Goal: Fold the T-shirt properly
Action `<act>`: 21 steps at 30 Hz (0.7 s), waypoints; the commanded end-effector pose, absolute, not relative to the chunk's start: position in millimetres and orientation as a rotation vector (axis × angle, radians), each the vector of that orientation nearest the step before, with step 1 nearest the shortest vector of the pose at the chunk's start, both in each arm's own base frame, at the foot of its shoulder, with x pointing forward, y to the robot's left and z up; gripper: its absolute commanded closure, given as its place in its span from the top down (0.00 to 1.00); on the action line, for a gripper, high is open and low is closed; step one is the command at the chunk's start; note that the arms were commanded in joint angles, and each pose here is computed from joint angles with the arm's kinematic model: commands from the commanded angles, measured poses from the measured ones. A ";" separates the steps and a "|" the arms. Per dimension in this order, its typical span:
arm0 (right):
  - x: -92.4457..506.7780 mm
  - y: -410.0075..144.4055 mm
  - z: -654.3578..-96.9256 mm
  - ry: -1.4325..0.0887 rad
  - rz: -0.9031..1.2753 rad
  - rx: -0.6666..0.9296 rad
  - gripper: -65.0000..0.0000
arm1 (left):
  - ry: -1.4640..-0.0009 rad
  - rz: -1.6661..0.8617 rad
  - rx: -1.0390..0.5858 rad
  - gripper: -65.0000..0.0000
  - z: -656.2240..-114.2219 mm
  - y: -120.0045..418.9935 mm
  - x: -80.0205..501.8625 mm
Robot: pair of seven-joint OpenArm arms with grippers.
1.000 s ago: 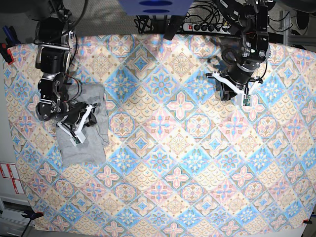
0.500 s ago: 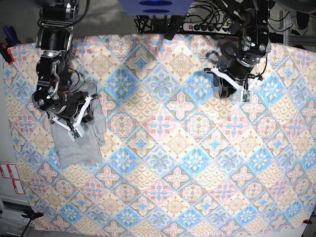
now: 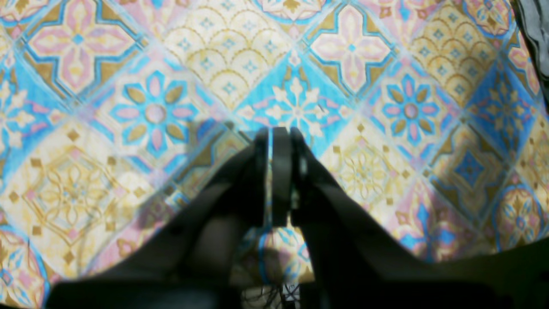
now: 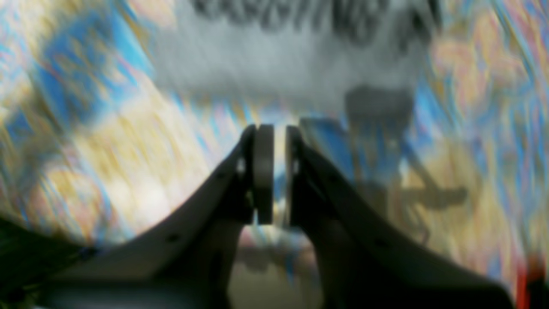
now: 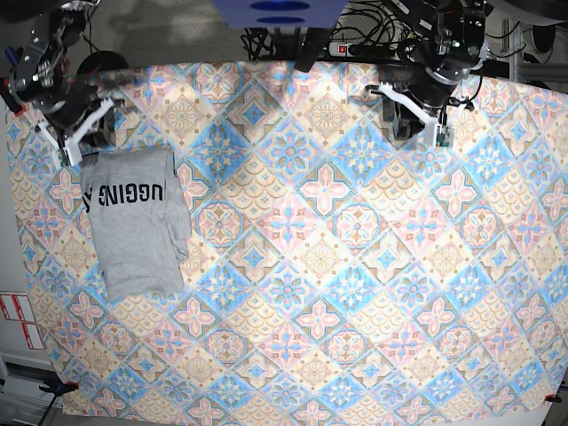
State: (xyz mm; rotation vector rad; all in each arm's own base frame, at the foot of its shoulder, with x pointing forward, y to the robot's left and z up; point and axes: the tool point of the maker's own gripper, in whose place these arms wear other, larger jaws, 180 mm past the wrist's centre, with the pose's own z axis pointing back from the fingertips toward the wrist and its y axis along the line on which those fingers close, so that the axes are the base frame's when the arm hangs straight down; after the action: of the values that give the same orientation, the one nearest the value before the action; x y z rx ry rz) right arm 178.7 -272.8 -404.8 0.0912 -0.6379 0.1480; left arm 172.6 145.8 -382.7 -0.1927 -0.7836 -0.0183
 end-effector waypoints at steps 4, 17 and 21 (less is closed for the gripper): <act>141.8 -289.6 -396.6 -0.600 0.145 0.046 0.08 | -0.752 -0.025 -0.203 0.00 -380.2 143.2 147.6; 29.8 -299.4 -417.4 -0.360 0.063 0.032 0.08 | -0.487 -0.005 -0.196 0.00 -406.4 144.5 42.7; -5.6 -292.3 -428.3 -0.277 0.024 0.058 0.08 | -0.420 0.004 -0.191 0.00 -415.5 146.4 18.8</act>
State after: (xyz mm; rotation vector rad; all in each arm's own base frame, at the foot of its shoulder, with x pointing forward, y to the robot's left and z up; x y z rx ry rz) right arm -9.0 -285.3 -433.9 0.0755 -0.2631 0.0141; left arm 19.2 147.0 -418.5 -0.1882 -0.4127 0.0049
